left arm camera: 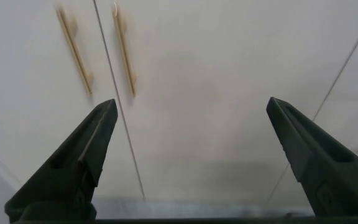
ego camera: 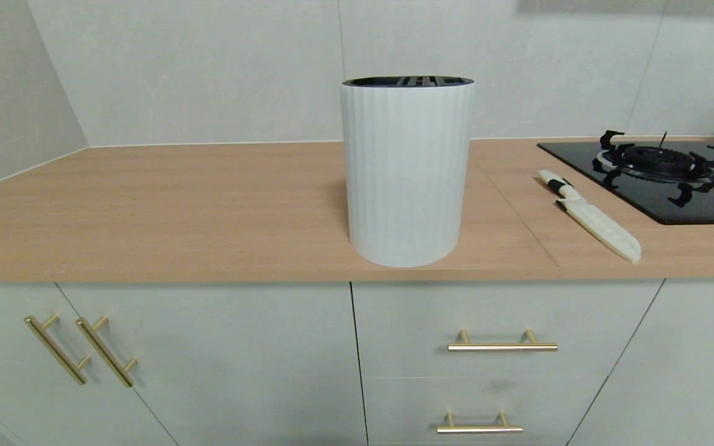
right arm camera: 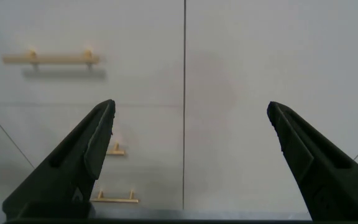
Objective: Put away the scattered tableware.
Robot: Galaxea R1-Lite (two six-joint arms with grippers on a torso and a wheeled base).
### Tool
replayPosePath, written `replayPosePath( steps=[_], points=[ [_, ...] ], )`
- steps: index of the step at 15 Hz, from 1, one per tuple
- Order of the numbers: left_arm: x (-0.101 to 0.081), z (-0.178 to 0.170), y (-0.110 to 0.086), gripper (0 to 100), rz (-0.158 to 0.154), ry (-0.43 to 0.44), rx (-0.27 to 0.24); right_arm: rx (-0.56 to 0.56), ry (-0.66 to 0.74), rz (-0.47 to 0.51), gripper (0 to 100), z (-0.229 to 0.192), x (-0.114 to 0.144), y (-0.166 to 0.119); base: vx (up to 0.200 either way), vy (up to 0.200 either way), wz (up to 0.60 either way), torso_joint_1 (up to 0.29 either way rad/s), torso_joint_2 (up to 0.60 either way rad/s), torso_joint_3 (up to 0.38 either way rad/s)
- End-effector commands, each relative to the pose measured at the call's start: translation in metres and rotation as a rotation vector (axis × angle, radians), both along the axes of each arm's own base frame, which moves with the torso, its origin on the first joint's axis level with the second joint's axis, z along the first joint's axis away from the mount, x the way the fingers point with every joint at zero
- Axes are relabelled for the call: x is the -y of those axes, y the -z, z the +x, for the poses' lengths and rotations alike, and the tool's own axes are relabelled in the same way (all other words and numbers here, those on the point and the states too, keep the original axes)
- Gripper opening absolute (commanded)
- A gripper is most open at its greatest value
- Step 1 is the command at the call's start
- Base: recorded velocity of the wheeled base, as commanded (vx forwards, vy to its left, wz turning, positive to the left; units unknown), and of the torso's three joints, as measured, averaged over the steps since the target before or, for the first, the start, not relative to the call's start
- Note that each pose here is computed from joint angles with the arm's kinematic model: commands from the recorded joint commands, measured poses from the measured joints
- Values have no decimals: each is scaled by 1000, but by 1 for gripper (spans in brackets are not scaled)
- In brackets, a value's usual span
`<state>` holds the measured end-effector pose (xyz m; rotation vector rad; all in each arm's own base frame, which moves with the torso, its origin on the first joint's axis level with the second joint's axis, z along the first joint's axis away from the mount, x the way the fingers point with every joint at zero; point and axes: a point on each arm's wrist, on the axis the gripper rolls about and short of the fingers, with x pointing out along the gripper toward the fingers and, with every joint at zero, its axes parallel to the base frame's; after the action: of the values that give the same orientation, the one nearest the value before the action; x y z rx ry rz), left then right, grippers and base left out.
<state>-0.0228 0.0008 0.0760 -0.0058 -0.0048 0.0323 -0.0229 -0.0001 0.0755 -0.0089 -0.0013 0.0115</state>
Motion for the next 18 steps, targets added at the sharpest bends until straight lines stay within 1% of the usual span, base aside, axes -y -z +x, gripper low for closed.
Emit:
replayPosePath(
  steps=[1, 11, 18],
  points=[
    [0, 0, 0, 100, -2, -1, -3, -1, -1, 0, 100, 0, 0, 0, 0, 0, 0, 163, -481, -281],
    [0, 0, 0, 100, 0, -1, -3, -1, -1, 0, 100, 0, 0, 0, 0, 0, 0, 193, -475, -284],
    [0, 0, 0, 100, 0, -1, -3, -1, -1, 0, 100, 0, 0, 0, 0, 0, 0, 232, -517, -286]
  ],
)
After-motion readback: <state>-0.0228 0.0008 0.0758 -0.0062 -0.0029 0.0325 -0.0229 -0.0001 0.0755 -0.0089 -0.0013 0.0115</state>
